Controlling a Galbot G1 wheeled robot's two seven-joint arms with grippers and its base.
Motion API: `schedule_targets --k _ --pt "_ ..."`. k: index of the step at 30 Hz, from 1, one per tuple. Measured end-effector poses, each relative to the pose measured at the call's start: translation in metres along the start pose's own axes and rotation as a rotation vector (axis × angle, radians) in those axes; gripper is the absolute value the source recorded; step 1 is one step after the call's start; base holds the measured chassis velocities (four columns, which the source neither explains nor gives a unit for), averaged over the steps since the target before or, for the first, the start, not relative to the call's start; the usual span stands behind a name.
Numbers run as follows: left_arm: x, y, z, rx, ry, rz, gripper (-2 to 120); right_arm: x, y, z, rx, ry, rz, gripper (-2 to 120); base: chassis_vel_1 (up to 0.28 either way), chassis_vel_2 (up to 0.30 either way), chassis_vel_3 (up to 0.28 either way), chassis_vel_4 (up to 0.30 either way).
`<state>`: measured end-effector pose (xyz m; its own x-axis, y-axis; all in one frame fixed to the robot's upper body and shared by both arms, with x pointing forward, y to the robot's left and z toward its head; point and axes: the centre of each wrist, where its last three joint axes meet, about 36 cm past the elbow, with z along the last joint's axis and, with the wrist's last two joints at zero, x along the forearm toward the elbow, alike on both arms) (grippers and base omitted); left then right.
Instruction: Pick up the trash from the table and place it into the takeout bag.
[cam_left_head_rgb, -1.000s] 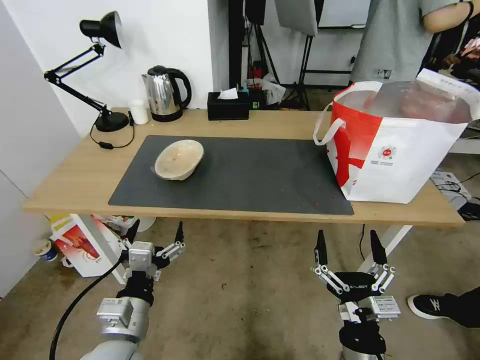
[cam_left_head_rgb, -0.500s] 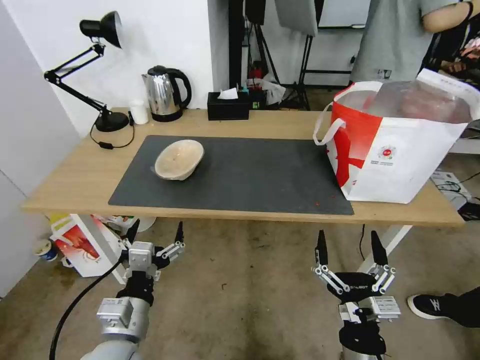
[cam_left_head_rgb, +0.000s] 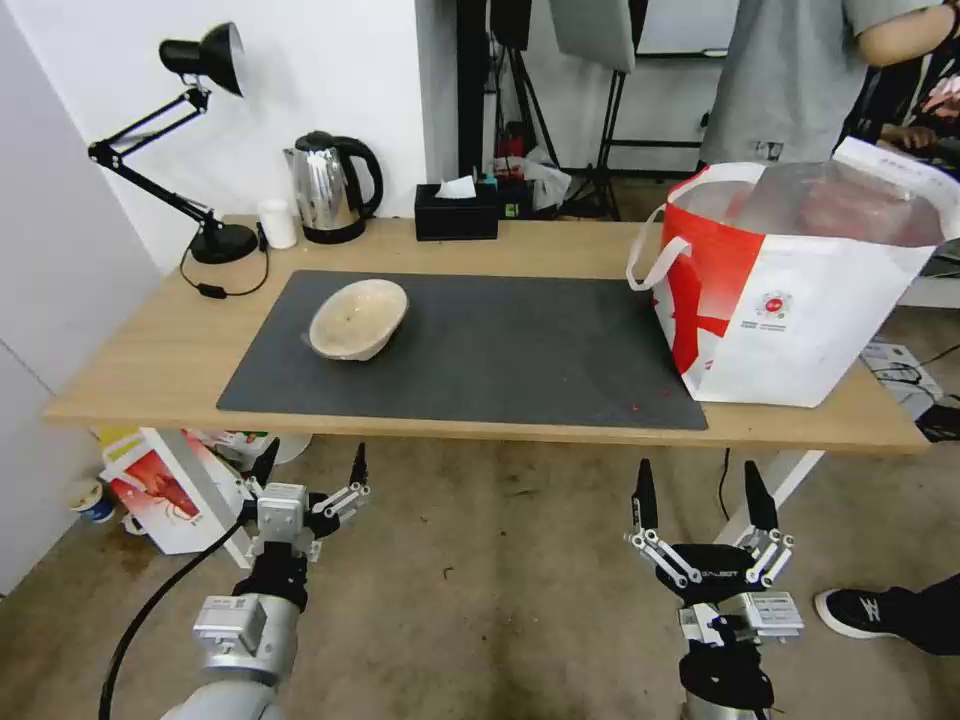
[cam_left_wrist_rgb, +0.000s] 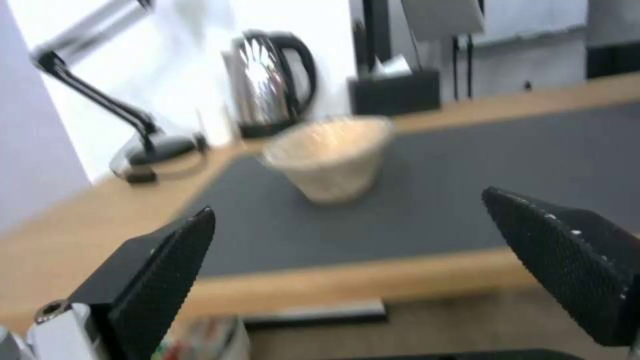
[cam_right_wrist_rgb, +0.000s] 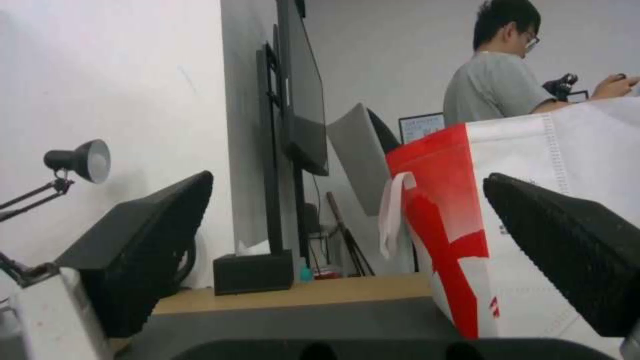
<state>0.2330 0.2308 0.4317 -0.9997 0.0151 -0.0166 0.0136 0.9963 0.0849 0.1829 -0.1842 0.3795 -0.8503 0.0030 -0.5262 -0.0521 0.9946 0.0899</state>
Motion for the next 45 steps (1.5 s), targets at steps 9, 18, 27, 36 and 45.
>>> schedule_targets --k 9,18,27,36,45 --pt "-0.026 0.046 0.015 -0.082 -0.235 -0.088 100 0.0 0.0 0.0 0.0 0.0 0.0 100 0.0 0.0 0.0 0.0" --pt "-0.038 0.095 0.014 -0.176 -0.476 -0.175 100 0.0 0.0 0.0 0.0 0.0 0.0 100 0.0 0.0 0.0 0.0" --pt "-0.02 0.125 -0.038 -0.319 -0.705 -0.138 100 0.0 0.0 0.0 -0.001 0.0 0.0 100 0.0 0.0 0.0 0.0" --pt "-0.032 0.135 -0.054 -0.394 -0.686 -0.034 100 0.0 0.0 0.0 0.0 0.0 0.0 100 0.0 0.0 0.0 0.0" --pt "-0.046 0.127 -0.043 -0.373 -0.663 0.024 100 0.0 0.0 0.0 -0.001 0.0 0.0 100 0.0 0.0 0.0 0.0"
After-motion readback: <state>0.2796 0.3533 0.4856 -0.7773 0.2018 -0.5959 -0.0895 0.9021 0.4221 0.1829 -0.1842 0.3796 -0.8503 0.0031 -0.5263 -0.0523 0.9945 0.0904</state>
